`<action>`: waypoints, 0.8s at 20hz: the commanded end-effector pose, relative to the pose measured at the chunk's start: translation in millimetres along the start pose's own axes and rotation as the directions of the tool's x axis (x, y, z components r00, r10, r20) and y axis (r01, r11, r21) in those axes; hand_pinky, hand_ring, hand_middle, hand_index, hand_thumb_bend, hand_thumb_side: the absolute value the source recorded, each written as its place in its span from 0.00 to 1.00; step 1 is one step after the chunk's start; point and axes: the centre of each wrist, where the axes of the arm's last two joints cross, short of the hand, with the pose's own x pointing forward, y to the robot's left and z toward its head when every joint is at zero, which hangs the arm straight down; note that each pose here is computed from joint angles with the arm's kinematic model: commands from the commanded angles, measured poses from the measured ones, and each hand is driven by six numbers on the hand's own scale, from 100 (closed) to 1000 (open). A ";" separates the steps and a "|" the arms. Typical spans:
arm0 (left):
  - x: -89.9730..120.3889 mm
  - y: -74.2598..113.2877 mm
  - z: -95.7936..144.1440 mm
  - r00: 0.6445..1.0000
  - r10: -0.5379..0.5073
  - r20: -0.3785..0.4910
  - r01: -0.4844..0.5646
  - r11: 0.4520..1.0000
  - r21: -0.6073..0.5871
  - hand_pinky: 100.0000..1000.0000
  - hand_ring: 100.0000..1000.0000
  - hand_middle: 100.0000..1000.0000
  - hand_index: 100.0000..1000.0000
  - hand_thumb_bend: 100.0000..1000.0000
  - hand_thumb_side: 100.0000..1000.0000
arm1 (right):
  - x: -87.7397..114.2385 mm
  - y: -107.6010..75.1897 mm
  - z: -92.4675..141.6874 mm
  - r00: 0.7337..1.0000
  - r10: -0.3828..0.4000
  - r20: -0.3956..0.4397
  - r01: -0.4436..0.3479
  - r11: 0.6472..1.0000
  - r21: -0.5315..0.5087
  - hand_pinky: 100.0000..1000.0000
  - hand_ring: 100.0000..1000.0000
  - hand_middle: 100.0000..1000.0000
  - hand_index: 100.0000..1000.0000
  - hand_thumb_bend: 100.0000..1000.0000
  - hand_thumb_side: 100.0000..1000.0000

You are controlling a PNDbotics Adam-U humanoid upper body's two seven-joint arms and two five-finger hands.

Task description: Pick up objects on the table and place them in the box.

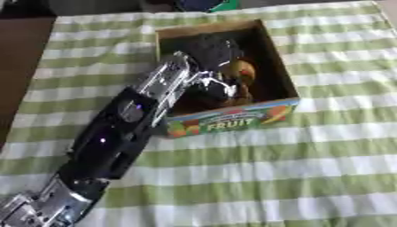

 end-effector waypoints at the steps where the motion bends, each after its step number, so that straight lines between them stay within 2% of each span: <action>1: -10.7 15.9 4.9 0.997 -0.017 -0.069 0.021 0.998 0.054 0.56 0.81 0.81 0.94 0.85 1.00 | 7.4 -6.7 -3.1 0.999 0.019 0.030 -0.018 1.000 -0.011 0.76 0.81 0.73 0.84 0.00 1.00; 2: -12.4 17.0 6.1 0.996 -0.010 -0.088 0.016 0.997 0.071 0.56 0.81 0.81 0.94 0.85 1.00 | 7.5 -6.7 -3.2 0.999 0.018 0.031 -0.018 1.000 -0.012 0.76 0.81 0.73 0.84 0.00 1.00; 3: -14.6 18.9 7.8 0.994 0.000 -0.107 0.010 0.996 0.093 0.56 0.81 0.82 0.94 0.79 1.00 | 7.6 -6.8 -3.4 0.999 0.018 0.032 -0.017 1.000 -0.013 0.76 0.81 0.73 0.83 0.00 1.00; 4: -16.8 21.3 9.9 0.992 0.013 -0.124 0.002 0.993 0.119 0.56 0.81 0.81 0.94 0.77 1.00 | 7.8 -6.9 -3.5 0.999 0.018 0.032 -0.017 1.000 -0.013 0.76 0.81 0.73 0.83 0.00 1.00; 5: -19.5 24.6 12.3 0.990 0.027 -0.140 -0.006 0.989 0.147 0.55 0.80 0.81 0.94 0.67 1.00 | 7.8 -7.0 -3.6 0.999 0.017 0.033 -0.017 1.000 -0.014 0.76 0.81 0.73 0.83 0.00 1.00; 6: -22.5 28.4 15.5 0.987 0.043 -0.155 -0.015 0.984 0.179 0.55 0.80 0.81 0.94 0.67 1.00 | 7.9 -7.1 -3.6 0.999 0.017 0.033 -0.017 1.000 -0.014 0.76 0.81 0.73 0.83 0.00 1.00; 8: -30.8 37.1 23.7 0.979 0.086 -0.185 -0.038 0.968 0.249 0.54 0.79 0.80 0.94 0.56 1.00 | 7.8 -7.4 -3.6 0.999 0.018 0.033 -0.017 1.000 -0.017 0.76 0.81 0.73 0.83 0.00 1.00; 10: -41.4 47.4 33.7 0.968 0.130 -0.216 -0.054 0.944 0.325 0.54 0.79 0.80 0.93 0.52 1.00 | 7.6 -7.8 -3.3 0.999 0.019 0.032 -0.018 1.000 -0.020 0.76 0.81 0.73 0.84 0.00 1.00; 12: -53.1 57.6 45.3 0.952 0.183 -0.246 -0.071 0.912 0.404 0.54 0.78 0.79 0.94 0.42 1.00 | 7.1 -8.3 -2.8 0.999 0.020 0.030 -0.020 1.000 -0.023 0.76 0.81 0.73 0.84 0.00 1.00; 13: -58.6 61.9 51.3 0.943 0.209 -0.258 -0.078 0.894 0.441 0.54 0.77 0.78 0.94 0.25 1.00 | 7.0 -8.4 -2.6 0.999 0.021 0.030 -0.020 0.999 -0.025 0.76 0.81 0.73 0.85 0.00 1.00; 16: -77.2 68.8 71.9 0.910 0.287 -0.300 -0.088 0.839 0.536 0.54 0.77 0.78 0.93 0.16 1.00 | 6.4 -8.3 -1.9 0.999 0.022 0.035 -0.021 0.999 -0.029 0.76 0.81 0.74 0.85 0.00 1.00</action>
